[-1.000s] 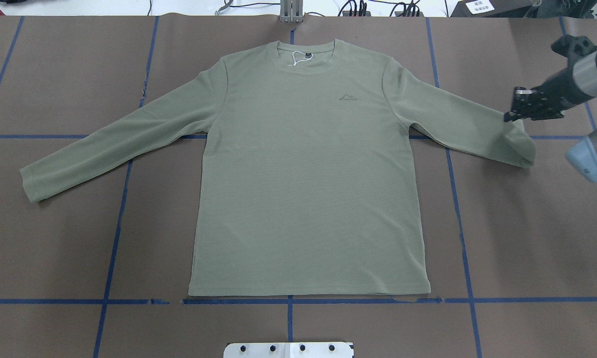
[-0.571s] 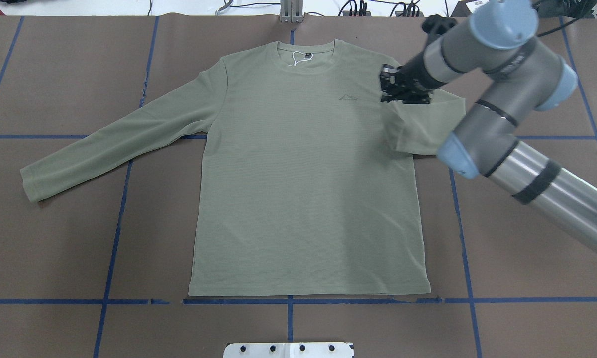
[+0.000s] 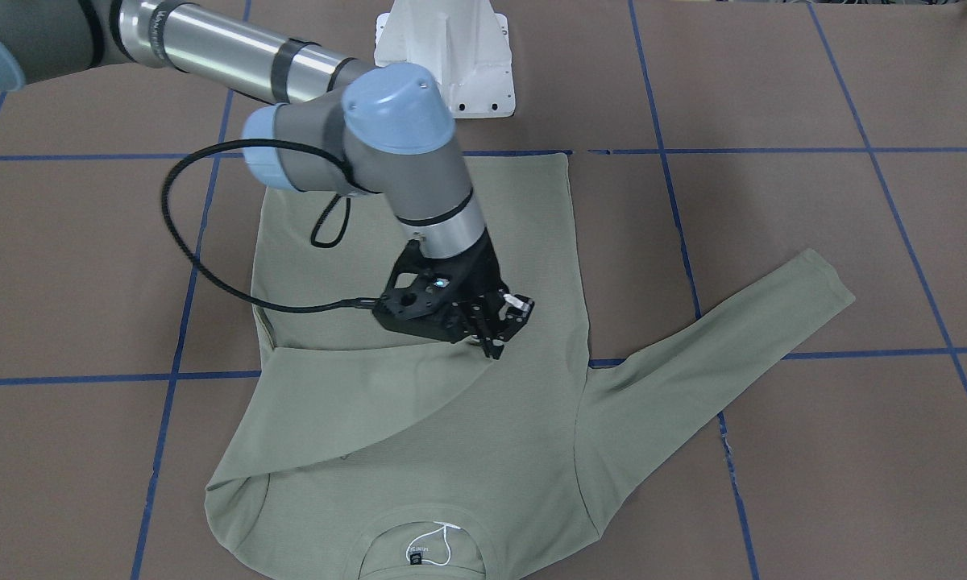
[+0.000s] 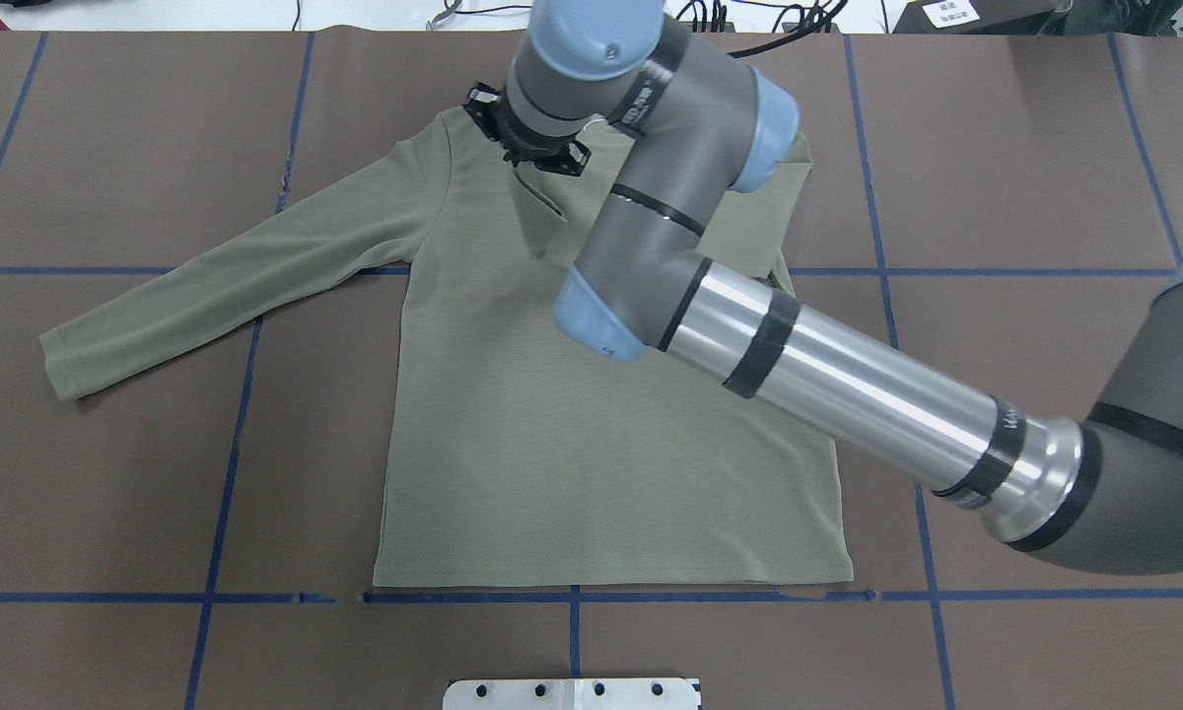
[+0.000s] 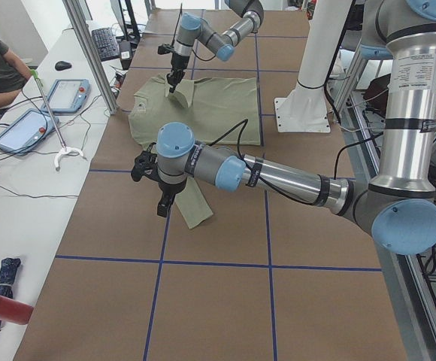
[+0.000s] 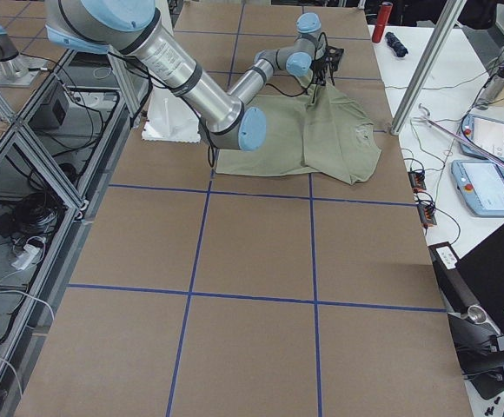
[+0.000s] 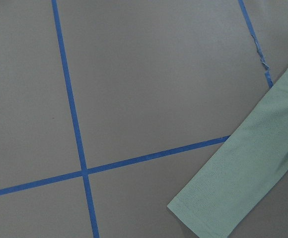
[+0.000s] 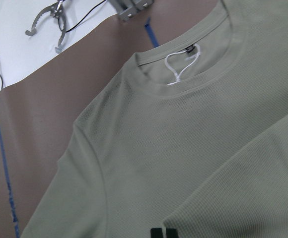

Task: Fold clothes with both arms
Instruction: 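Lift the held sleeve and fold it across the shirt toward the collar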

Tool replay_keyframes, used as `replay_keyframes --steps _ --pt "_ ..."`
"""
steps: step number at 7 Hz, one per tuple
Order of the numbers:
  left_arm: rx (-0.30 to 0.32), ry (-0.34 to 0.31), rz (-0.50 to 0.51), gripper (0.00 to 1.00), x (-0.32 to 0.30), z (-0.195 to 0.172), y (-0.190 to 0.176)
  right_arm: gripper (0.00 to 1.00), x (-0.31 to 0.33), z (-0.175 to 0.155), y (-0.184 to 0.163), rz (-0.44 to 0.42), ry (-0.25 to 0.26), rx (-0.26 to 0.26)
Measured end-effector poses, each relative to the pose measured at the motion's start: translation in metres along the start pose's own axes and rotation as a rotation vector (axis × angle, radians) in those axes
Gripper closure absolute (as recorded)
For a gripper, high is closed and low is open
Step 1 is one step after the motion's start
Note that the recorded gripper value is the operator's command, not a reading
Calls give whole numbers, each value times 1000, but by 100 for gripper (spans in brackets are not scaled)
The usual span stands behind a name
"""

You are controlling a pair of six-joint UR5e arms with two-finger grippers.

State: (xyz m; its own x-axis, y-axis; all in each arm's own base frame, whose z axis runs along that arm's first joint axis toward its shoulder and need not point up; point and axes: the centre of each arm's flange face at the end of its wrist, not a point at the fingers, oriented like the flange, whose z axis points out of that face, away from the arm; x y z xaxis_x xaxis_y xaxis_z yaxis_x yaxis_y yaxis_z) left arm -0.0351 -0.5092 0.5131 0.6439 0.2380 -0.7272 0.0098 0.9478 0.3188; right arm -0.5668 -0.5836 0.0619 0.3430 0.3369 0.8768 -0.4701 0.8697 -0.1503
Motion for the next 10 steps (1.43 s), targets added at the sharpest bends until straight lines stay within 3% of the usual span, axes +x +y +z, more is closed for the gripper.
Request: replay_keyframes --steps 3,5,8,9,10 --pt "34 5 0 0 4 -3 -3 100 -38 32 56 -34 -29 13" --pt "45 12 -13 0 4 -3 -3 48 -54 45 65 -37 -37 24" --pt "43 25 19 0 12 8 -4 41 -63 59 72 -29 -38 54" --pt "34 34 39 0 19 17 -5 29 -68 61 72 -24 -32 60" --pt "19 46 51 0 29 29 -5 0 -72 60 71 -16 -34 67"
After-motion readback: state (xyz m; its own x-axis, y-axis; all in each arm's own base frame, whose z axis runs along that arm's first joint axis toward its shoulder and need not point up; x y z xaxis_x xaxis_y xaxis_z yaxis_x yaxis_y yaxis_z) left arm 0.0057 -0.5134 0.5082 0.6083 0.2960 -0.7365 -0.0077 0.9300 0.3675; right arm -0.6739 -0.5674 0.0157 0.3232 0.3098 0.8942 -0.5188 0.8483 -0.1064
